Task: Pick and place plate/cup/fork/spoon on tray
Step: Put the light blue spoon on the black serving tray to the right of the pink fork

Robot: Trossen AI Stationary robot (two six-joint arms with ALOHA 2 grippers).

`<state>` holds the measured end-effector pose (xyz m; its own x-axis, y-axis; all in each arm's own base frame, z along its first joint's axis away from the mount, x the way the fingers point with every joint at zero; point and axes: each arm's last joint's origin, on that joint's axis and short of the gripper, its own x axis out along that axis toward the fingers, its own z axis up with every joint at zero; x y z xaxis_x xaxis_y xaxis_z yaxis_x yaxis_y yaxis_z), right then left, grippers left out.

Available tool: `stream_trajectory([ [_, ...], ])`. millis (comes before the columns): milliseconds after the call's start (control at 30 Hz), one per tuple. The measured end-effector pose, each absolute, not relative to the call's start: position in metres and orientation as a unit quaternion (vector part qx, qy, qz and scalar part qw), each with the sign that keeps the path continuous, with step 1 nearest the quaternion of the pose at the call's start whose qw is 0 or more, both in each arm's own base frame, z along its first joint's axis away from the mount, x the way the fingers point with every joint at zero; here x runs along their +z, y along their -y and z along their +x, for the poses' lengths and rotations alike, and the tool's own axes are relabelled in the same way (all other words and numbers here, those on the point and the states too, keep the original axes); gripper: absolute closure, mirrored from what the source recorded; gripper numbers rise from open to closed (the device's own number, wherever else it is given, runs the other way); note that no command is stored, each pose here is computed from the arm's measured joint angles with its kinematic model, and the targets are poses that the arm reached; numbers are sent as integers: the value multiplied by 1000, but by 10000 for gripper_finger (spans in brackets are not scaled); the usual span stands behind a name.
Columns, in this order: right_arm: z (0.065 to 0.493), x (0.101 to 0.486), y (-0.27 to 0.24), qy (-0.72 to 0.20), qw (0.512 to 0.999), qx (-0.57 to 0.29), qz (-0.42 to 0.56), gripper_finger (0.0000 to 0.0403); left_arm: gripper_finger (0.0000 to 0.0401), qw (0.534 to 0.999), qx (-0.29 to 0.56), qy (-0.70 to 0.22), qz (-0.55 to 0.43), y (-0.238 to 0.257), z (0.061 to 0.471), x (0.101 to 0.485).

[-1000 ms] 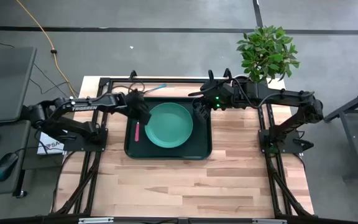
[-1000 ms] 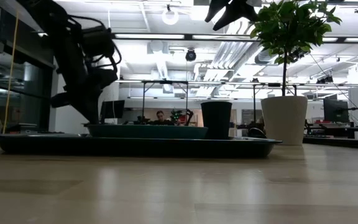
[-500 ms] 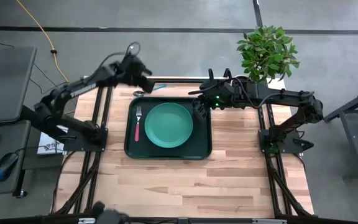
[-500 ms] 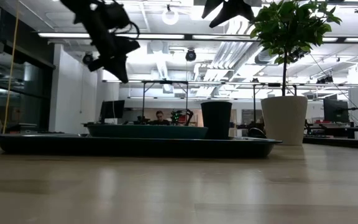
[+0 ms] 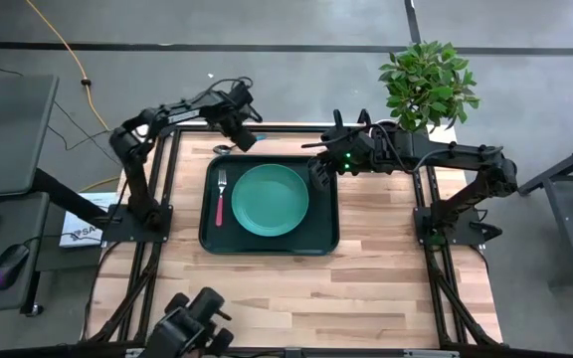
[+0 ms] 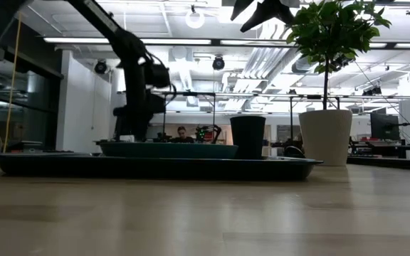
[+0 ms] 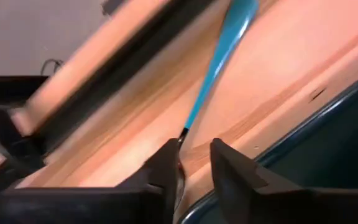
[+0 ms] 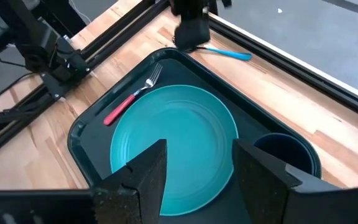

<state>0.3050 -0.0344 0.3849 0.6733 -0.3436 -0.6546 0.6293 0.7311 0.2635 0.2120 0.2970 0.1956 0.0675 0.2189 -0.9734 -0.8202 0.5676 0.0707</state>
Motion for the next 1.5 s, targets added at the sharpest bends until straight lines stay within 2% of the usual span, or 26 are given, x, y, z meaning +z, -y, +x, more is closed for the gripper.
stream_trajectory([
  [167, 305, 385, 35, -287, 877, -289, 255, 230, 266, 668, 359, -597, -262, -303, 217, 167],
  [333, 305, 385, 35, -277, 871, -305, 269, 230, 227, 674, 373, -587, -249, -310, 221, 157],
  [467, 305, 385, 35, -273, 868, -309, 277, 230, 218, 673, 374, -586, -252, -314, 220, 151],
  [667, 305, 385, 36, -268, 864, -315, 287, 230, 225, 658, 369, -601, -263, -318, 218, 135],
  [867, 304, 385, 36, -262, 861, -324, 290, 230, 253, 653, 369, -606, -267, -320, 217, 130],
  [933, 304, 385, 36, -262, 861, -325, 290, 230, 284, 653, 368, -606, -267, -320, 217, 129],
  [1067, 304, 385, 36, -262, 861, -325, 290, 230, 377, 659, 360, -610, -251, -319, 216, 134],
  [1100, 304, 385, 36, -262, 861, -325, 290, 230, 387, 663, 356, -610, -248, -319, 216, 136],
  [1233, 304, 385, 36, -263, 862, -325, 286, 230, 392, 672, 356, -600, -248, -317, 216, 150],
  [1500, 304, 385, 36, -265, 865, -324, 277, 230, 401, 718, 383, -532, -233, -311, 213, 205],
])
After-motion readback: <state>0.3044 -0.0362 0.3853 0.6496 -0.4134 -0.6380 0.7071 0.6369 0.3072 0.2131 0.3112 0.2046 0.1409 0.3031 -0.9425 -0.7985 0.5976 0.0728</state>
